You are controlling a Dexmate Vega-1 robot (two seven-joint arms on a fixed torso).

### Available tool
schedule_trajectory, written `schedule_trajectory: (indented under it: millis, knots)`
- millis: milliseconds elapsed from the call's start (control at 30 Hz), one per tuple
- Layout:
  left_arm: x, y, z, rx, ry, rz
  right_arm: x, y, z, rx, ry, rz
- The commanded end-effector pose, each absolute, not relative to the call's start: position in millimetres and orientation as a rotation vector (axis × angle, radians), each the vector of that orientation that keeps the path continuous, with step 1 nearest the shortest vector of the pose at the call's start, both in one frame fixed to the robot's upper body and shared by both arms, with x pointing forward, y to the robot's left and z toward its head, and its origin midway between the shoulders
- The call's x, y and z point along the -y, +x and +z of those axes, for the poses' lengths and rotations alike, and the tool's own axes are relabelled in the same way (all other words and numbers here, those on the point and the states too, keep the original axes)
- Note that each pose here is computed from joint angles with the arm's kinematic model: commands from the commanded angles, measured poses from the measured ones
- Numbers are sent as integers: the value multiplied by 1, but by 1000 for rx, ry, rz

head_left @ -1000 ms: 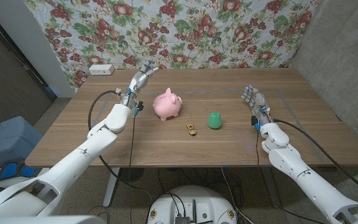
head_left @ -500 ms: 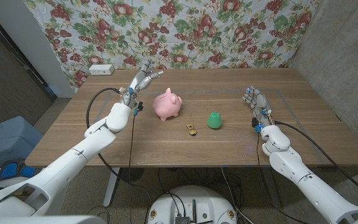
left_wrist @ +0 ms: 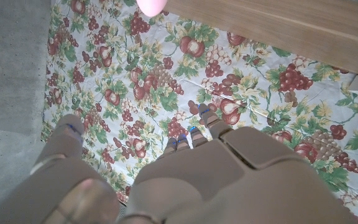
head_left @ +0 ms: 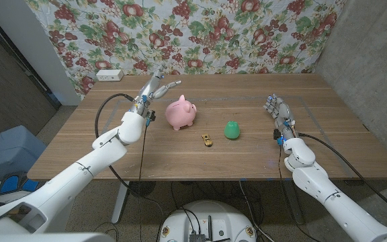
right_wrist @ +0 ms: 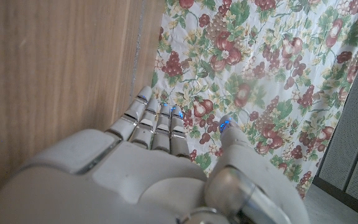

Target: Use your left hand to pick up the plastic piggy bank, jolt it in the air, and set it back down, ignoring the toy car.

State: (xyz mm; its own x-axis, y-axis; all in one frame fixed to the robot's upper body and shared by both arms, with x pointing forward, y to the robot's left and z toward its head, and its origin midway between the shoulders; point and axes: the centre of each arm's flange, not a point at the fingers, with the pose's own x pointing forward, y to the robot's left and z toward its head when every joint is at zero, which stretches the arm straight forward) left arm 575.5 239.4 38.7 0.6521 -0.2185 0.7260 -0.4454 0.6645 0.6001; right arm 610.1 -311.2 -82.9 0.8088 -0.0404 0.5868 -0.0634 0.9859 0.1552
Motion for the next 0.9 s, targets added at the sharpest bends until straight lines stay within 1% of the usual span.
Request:
schedule_trajectory:
  millis: [33,467,900]
  knots:
    - [-230,567,43,791,1002,140,314,601,-90,636,174,8]
    - [-226,557,44,767,1070,132,316,593,-96,647,182,9]
    - [-224,553,42,698,1132,137,315,586,-99,658,170,5]
